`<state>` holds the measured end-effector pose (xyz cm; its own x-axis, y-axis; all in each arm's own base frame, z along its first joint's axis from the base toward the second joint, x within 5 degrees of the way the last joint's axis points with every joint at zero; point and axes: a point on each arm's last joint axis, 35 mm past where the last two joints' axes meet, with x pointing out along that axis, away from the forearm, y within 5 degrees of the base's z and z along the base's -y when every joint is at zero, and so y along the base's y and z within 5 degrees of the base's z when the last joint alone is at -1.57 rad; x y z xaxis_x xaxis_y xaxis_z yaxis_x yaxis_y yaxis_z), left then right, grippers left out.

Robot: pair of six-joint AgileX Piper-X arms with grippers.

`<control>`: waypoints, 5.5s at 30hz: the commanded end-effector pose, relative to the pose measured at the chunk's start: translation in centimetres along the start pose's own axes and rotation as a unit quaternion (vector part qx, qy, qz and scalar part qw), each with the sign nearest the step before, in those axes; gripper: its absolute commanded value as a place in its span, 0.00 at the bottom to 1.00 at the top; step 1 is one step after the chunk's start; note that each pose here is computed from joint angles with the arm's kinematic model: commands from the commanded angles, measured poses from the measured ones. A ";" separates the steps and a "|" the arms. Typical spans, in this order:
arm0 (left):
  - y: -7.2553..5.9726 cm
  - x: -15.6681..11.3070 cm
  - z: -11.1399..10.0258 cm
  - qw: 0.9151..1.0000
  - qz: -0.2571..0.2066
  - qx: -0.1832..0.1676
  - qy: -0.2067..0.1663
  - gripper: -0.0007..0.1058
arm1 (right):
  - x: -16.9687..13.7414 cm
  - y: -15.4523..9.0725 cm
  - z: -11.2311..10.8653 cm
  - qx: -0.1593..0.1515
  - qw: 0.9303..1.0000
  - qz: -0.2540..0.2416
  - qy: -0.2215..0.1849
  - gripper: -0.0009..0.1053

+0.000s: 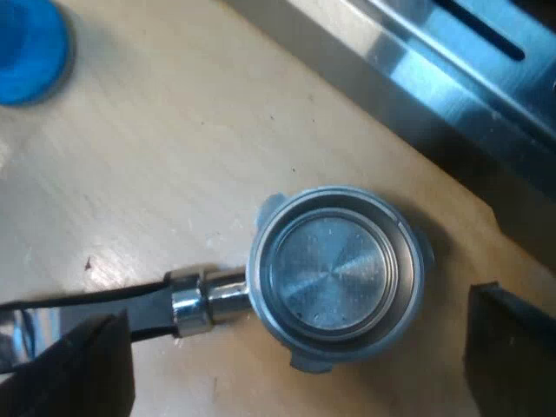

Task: Put the handle in the coffee machine

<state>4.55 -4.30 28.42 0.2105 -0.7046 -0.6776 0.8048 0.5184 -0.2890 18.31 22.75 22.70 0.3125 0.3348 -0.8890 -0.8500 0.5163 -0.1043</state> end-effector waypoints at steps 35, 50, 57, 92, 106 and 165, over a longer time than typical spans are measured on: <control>0.0 -0.1 0.1 1.000 0.001 0.002 0.000 0.43 | 7.1 -1.2 -1.0 -0.017 0.997 0.034 0.066 0.74; 0.0 -0.1 0.1 1.000 0.001 0.002 0.000 0.43 | 5.2 -1.3 -0.5 0.043 0.998 0.026 0.041 0.01; 0.0 -0.1 0.3 0.999 0.002 0.037 -0.006 0.43 | 2.7 -1.3 -0.5 0.126 0.991 0.020 0.033 0.01; 3.8 4.4 2.6 0.996 0.042 0.079 -0.001 0.46 | -3.1 0.8 2.8 0.196 0.980 0.027 0.004 0.01; 4.2 5.0 2.8 0.996 0.031 0.083 0.013 0.46 | -3.1 0.7 3.3 0.220 0.975 0.029 -0.022 0.01; 5.8 7.2 2.2 0.984 0.069 0.166 0.011 0.41 | -3.1 0.8 3.4 0.242 0.969 0.042 -0.023 0.01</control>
<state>12.03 -7.42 23.12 0.3169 -0.6258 -0.7127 0.9067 0.4204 0.0341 18.01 24.65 25.81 0.2630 0.3744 -0.8892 -0.5725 0.8024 0.1686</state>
